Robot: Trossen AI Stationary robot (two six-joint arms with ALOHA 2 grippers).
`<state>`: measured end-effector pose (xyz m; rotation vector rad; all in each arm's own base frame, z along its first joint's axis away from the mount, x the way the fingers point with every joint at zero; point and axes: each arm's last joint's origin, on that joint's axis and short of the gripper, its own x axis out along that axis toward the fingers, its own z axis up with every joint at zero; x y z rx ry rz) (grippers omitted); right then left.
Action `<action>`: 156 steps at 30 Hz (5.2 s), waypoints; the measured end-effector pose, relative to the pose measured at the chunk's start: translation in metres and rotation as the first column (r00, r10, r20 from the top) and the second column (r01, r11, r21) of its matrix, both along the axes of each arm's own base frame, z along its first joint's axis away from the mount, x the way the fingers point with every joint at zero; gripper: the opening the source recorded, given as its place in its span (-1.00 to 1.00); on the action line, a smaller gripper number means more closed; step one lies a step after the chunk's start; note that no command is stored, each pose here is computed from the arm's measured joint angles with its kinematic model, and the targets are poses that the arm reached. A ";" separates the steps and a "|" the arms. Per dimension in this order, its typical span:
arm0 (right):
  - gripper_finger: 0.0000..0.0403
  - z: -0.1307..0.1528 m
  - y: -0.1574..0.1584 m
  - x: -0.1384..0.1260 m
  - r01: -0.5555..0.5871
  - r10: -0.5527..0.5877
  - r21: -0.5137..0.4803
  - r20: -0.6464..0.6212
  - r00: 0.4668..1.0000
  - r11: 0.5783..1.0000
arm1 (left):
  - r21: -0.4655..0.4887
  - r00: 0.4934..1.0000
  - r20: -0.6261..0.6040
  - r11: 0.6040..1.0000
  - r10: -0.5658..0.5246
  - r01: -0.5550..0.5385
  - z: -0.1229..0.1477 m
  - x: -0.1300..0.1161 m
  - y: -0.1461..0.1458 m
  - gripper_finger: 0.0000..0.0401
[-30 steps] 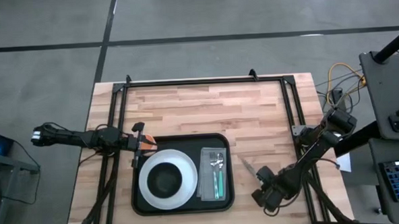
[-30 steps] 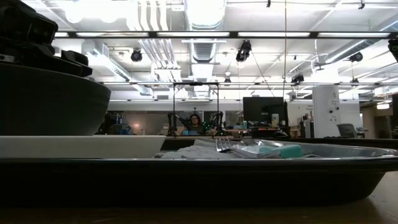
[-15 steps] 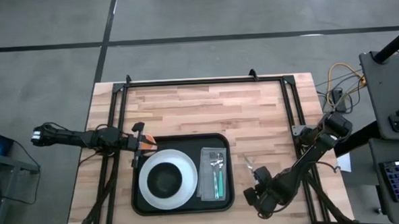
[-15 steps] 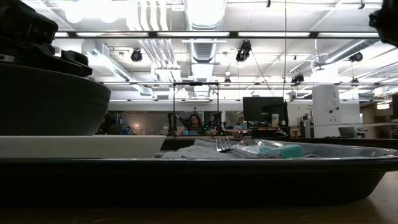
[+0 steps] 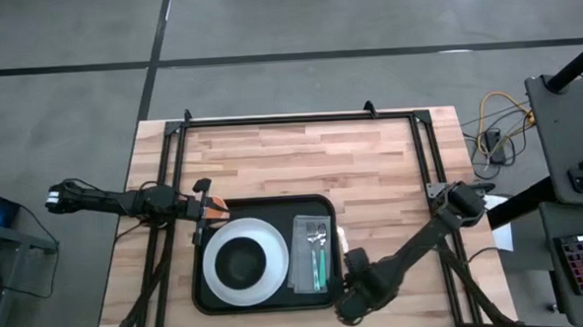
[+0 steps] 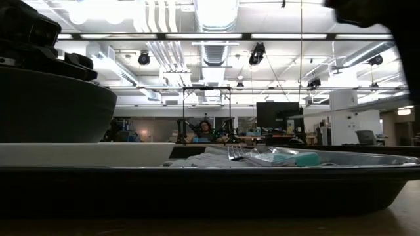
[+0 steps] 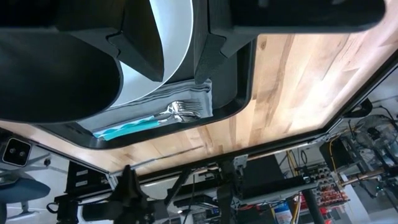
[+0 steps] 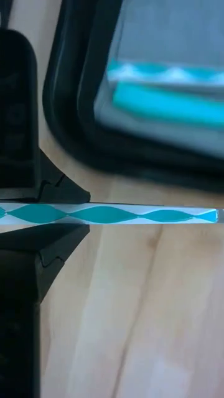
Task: Set up tray
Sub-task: Put the green knife to the left of the green fork on the gray napkin on the black tray, then return to Home Position
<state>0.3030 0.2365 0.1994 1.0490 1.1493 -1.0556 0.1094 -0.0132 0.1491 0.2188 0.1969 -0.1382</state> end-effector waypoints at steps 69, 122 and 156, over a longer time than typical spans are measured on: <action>-0.88 -0.043 -0.031 0.141 0.198 -0.196 -0.012 0.091 0.976 0.980 | 0.000 1.000 0.000 1.000 0.000 0.000 0.000 0.000 0.000 -0.65; -0.33 0.014 -0.053 0.174 -0.224 0.279 -0.206 0.295 0.914 0.953 | 0.000 1.000 0.000 1.000 0.000 0.000 0.000 0.000 0.000 -0.65; -0.38 0.047 -0.171 0.209 -0.763 0.883 -0.479 0.060 0.465 0.434 | 0.000 1.000 0.000 1.000 0.000 0.000 0.000 0.000 0.000 -0.65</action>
